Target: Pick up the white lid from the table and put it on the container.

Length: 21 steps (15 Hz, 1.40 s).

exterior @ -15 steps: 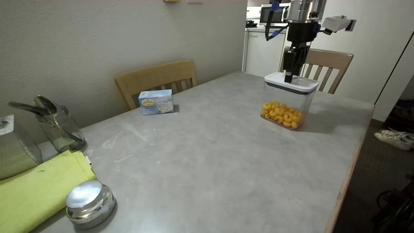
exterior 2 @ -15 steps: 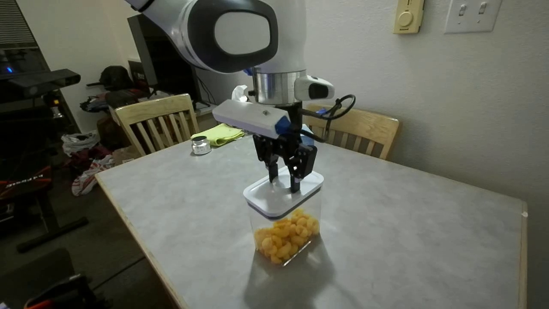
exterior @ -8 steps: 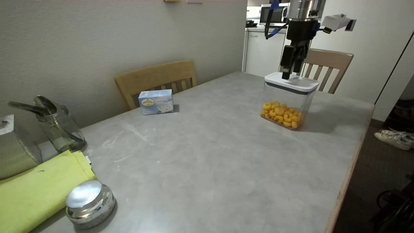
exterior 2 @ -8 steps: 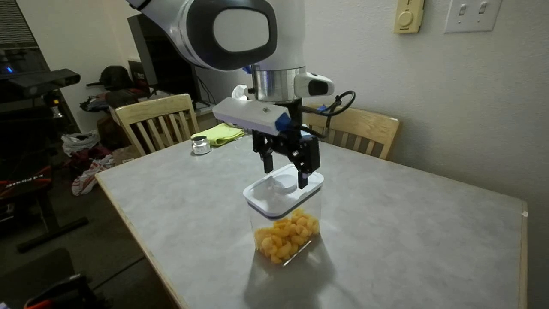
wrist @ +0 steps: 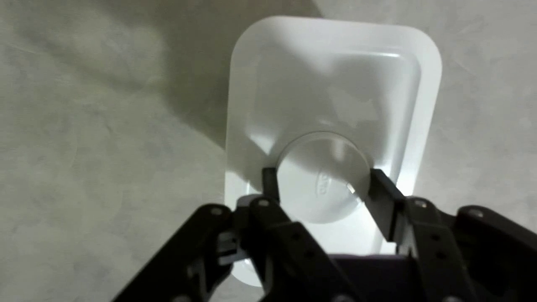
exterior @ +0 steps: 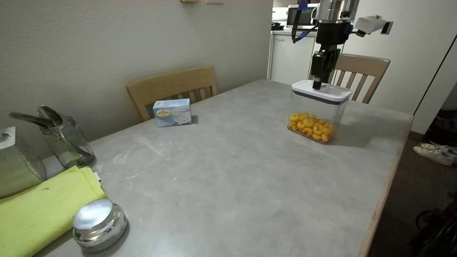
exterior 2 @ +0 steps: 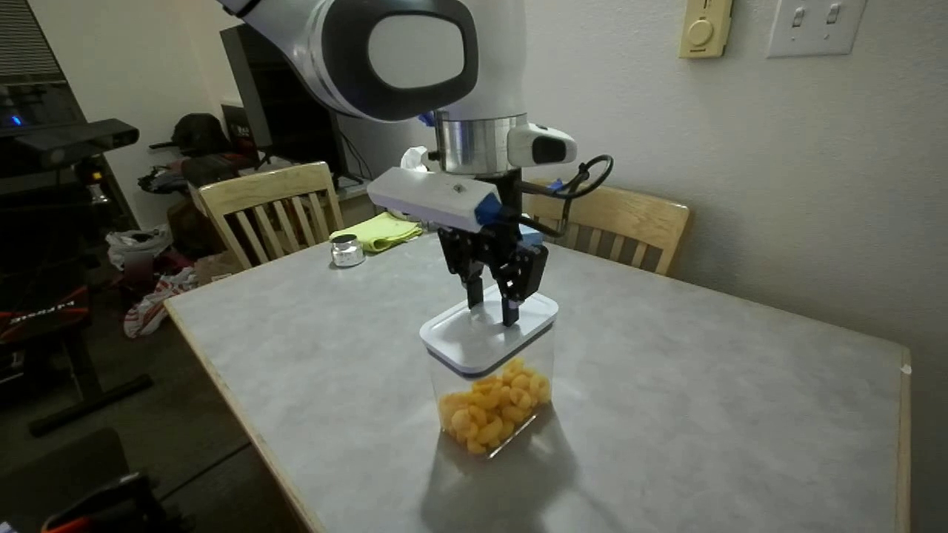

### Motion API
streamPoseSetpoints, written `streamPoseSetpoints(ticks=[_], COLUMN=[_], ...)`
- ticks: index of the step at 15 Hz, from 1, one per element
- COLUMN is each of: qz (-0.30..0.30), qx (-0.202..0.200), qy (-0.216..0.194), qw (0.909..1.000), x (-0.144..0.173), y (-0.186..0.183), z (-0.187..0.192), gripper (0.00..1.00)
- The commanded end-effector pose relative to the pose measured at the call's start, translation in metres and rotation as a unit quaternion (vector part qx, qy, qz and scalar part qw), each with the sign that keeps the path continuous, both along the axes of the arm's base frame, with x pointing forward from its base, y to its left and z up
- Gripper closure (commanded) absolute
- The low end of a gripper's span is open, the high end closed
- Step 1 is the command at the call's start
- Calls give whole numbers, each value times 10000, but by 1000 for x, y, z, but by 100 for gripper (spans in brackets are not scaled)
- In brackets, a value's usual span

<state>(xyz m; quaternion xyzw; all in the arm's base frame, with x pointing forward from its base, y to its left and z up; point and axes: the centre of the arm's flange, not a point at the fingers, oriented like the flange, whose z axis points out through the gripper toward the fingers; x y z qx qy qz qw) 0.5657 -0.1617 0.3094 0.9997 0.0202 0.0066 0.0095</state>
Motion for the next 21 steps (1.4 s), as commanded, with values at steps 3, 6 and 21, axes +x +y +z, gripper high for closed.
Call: streamPoseSetpoints(ticks=[3, 6, 21], qz=[-30, -2, -200], qx=[-117, -176, -78], qy=[-165, -227, -236], qw=[9998, 9996, 9995], x=[-6, -5, -2], y=[0, 1, 0], z=[15, 23, 22], gripper=[71, 20, 99])
